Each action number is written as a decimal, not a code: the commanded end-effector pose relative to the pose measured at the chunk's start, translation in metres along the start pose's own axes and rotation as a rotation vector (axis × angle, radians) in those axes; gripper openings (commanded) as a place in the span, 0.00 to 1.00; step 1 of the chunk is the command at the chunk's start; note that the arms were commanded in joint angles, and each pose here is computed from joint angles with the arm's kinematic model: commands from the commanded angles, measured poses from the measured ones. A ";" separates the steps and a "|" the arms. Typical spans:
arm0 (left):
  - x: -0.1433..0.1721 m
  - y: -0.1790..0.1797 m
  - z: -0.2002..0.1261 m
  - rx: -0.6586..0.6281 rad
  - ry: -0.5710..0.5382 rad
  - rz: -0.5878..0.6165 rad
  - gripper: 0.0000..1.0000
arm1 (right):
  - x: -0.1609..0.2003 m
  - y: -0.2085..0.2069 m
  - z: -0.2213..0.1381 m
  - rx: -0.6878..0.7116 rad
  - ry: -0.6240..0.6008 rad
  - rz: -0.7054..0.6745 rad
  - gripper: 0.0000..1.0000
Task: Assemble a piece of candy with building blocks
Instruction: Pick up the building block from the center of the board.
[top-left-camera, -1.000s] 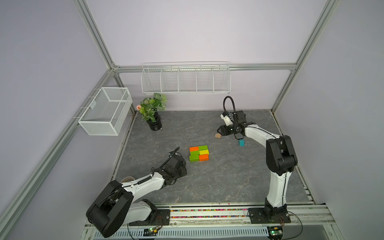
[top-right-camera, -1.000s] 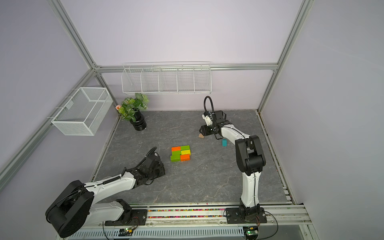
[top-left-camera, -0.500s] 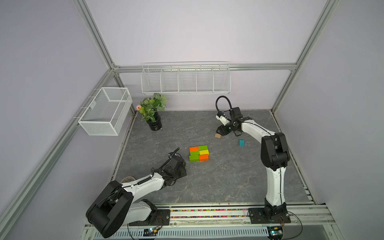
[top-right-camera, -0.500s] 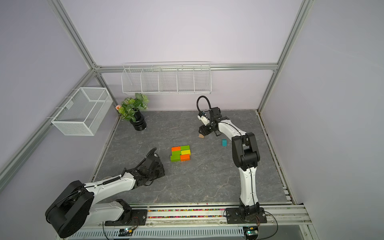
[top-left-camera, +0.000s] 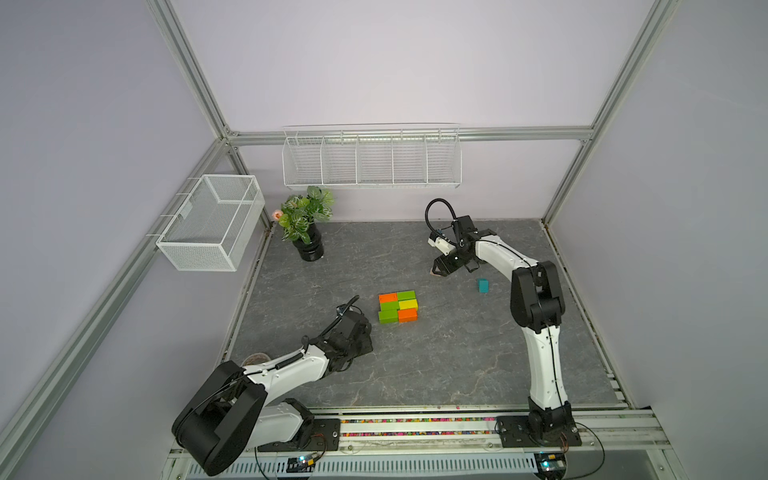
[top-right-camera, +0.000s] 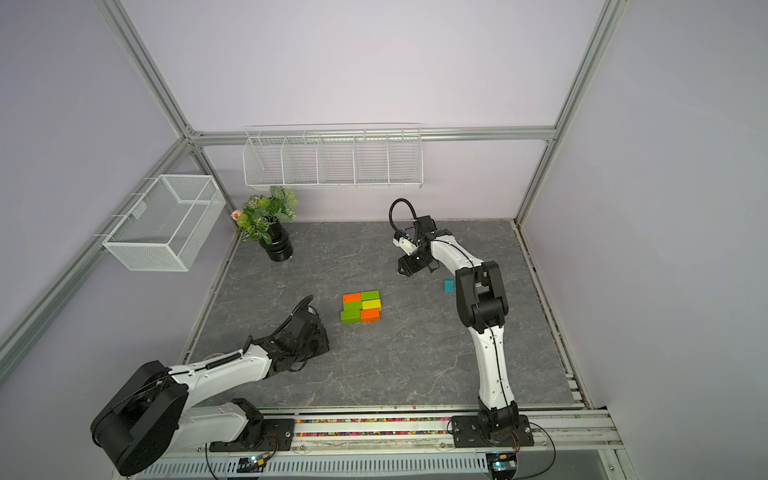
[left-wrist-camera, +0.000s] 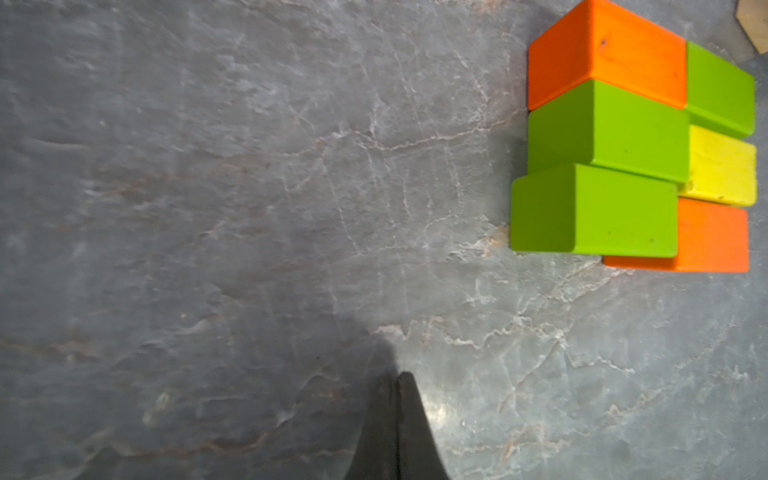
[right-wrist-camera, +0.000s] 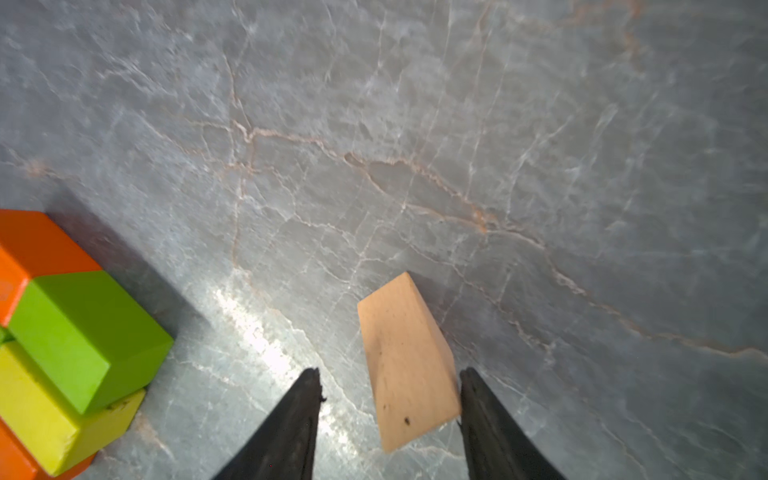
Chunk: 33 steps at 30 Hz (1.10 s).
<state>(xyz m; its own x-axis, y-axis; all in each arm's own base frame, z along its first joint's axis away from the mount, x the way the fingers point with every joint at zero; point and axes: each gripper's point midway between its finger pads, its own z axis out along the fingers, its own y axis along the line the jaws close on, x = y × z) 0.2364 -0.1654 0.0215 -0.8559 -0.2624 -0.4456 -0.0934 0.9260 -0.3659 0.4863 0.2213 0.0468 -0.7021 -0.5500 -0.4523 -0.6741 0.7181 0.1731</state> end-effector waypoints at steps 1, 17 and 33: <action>0.004 0.006 0.003 -0.025 0.010 -0.007 0.00 | 0.008 0.006 0.005 -0.011 0.054 -0.021 0.56; 0.006 0.006 0.007 -0.026 0.019 -0.008 0.00 | 0.004 0.002 0.011 0.045 0.072 -0.011 0.29; 0.006 0.009 0.005 -0.034 0.012 -0.011 0.00 | -0.057 0.047 -0.021 -0.208 -0.158 0.171 0.15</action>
<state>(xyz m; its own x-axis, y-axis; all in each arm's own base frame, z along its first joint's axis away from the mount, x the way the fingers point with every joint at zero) 0.2410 -0.1690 0.0216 -0.8494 -0.2676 -0.4549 -0.0880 0.9216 -0.3780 0.4838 0.2524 0.0602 -0.7656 -0.4498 -0.4599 -0.6118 0.7300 0.3046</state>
